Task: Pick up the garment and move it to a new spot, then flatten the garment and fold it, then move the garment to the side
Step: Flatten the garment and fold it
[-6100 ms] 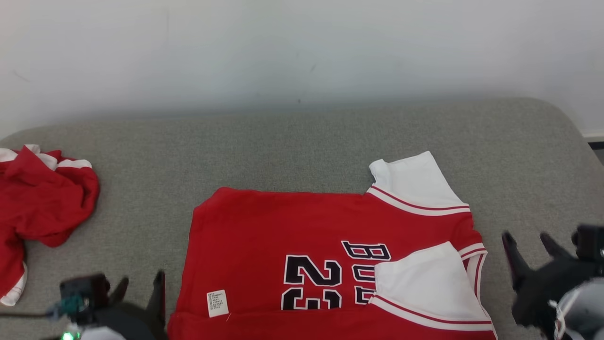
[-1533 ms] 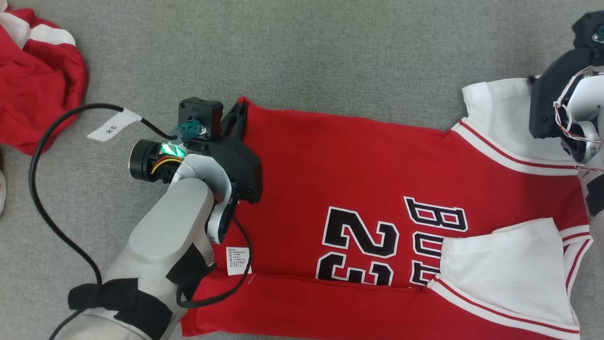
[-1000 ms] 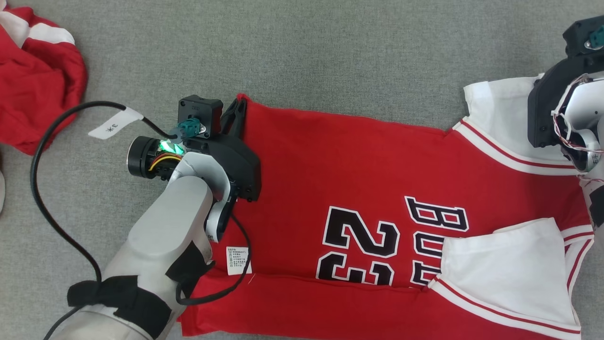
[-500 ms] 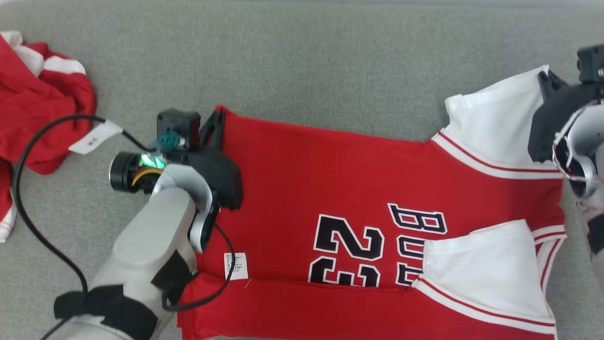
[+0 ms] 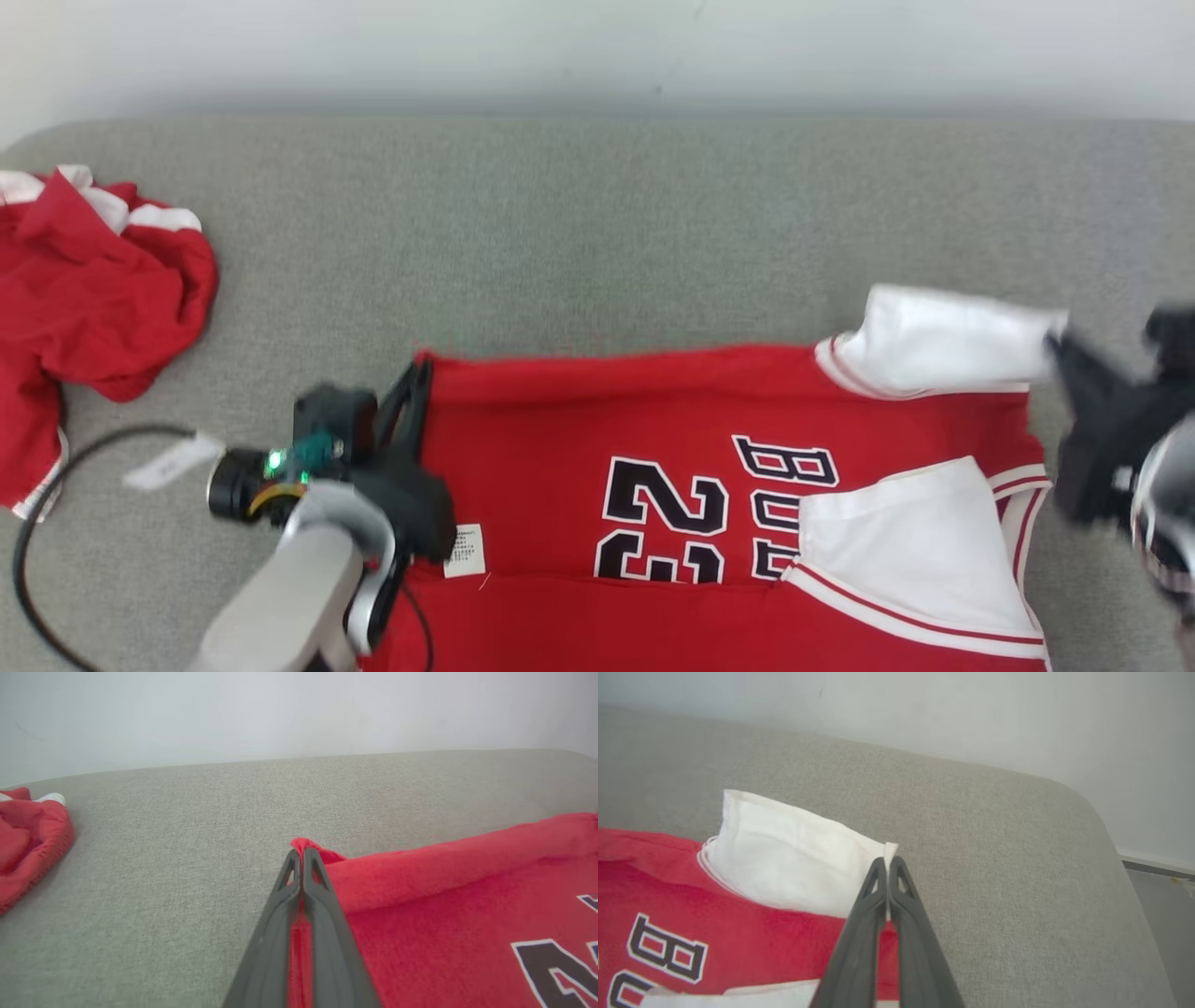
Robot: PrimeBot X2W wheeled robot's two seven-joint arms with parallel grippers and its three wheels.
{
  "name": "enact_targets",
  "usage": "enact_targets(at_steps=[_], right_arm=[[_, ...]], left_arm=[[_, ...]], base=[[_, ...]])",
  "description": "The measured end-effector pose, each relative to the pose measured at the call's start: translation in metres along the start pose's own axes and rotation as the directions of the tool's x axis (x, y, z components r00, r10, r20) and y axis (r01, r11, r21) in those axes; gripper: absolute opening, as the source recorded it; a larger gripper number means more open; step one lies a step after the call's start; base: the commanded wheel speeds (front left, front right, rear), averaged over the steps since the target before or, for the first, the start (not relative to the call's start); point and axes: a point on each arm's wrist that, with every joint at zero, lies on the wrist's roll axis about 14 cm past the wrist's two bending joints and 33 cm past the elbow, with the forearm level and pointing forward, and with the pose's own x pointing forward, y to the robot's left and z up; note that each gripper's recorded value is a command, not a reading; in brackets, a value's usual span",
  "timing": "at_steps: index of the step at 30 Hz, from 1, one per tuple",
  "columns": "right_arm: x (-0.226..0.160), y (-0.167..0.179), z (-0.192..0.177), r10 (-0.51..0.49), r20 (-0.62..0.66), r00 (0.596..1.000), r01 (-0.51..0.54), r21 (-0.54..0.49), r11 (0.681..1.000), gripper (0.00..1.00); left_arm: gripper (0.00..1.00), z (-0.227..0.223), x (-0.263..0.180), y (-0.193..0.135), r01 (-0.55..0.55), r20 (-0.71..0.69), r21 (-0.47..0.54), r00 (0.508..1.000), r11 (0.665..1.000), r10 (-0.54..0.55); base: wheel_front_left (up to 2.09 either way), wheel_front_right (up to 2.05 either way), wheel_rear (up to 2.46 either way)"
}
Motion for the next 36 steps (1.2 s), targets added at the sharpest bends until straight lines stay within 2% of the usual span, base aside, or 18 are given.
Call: enact_targets(at_steps=[3, 9, 20, 24, 25, 26, 27, 28, 29, 36], right_arm=[[-0.031, 0.015, -0.028, 0.043, -0.068, 0.997, -0.040, 0.035, 0.999, 0.00], [-0.065, 0.026, -0.052, 0.077, -0.148, 0.986, -0.069, 0.064, 0.996, 0.00], [-0.102, 0.038, -0.094, 0.122, -0.325, 0.938, -0.096, 0.094, 0.991, 0.00], [-0.108, 0.043, -0.101, 0.135, -0.347, 0.928, -0.109, 0.094, 0.990, 0.00], [-0.109, 0.045, -0.101, 0.138, -0.347, 0.928, -0.111, 0.096, 0.989, 0.00], [-0.110, 0.045, -0.102, 0.140, -0.351, 0.926, -0.113, 0.097, 0.989, 0.00], [-0.111, 0.046, -0.104, 0.143, -0.361, 0.922, -0.114, 0.101, 0.988, 0.00], [-0.113, 0.049, -0.106, 0.147, -0.365, 0.919, -0.115, 0.109, 0.987, 0.09], [-0.115, 0.051, -0.109, 0.152, -0.374, 0.915, -0.116, 0.117, 0.986, 1.00], [-0.126, 0.058, -0.116, 0.172, -0.389, 0.905, -0.123, 0.147, 0.981, 1.00]], left_arm=[[0.00, -0.004, -0.017, -0.006, 0.021, 0.010, 0.003, 1.000, 1.000, -0.021], [0.00, -0.014, -0.035, -0.012, 0.030, 0.006, 0.000, 1.000, 1.000, -0.030], [0.00, -0.036, -0.060, -0.007, -0.013, -0.037, -0.035, 0.999, 0.999, 0.012], [0.01, -0.040, -0.067, -0.005, -0.031, -0.047, -0.049, 0.998, 0.998, 0.028], [0.14, -0.042, -0.068, -0.004, -0.036, -0.051, -0.049, 0.998, 0.998, 0.034], [0.45, -0.044, -0.070, -0.005, -0.038, -0.056, -0.051, 0.998, 0.998, 0.035], [1.00, -0.045, -0.072, -0.004, -0.043, -0.063, -0.057, 0.997, 0.997, 0.039], [1.00, -0.046, -0.073, -0.003, -0.051, -0.068, -0.064, 0.997, 0.997, 0.047], [1.00, -0.047, -0.075, -0.001, -0.063, -0.071, -0.072, 0.996, 0.995, 0.058], [1.00, -0.052, -0.093, 0.019, -0.146, -0.077, -0.093, 0.987, 0.985, 0.139]], base=[[0.00, 0.00, 0.00], [0.00, 0.00, 0.00], [0.00, 0.00, 0.00], [0.00, 0.00, 0.00], [0.00, 0.00, 0.00], [0.00, 0.00, 0.00], [0.00, 0.00, 0.00], [0.00, 0.00, 0.00], [0.00, 0.00, 0.00], [0.00, 0.00, 0.00]])
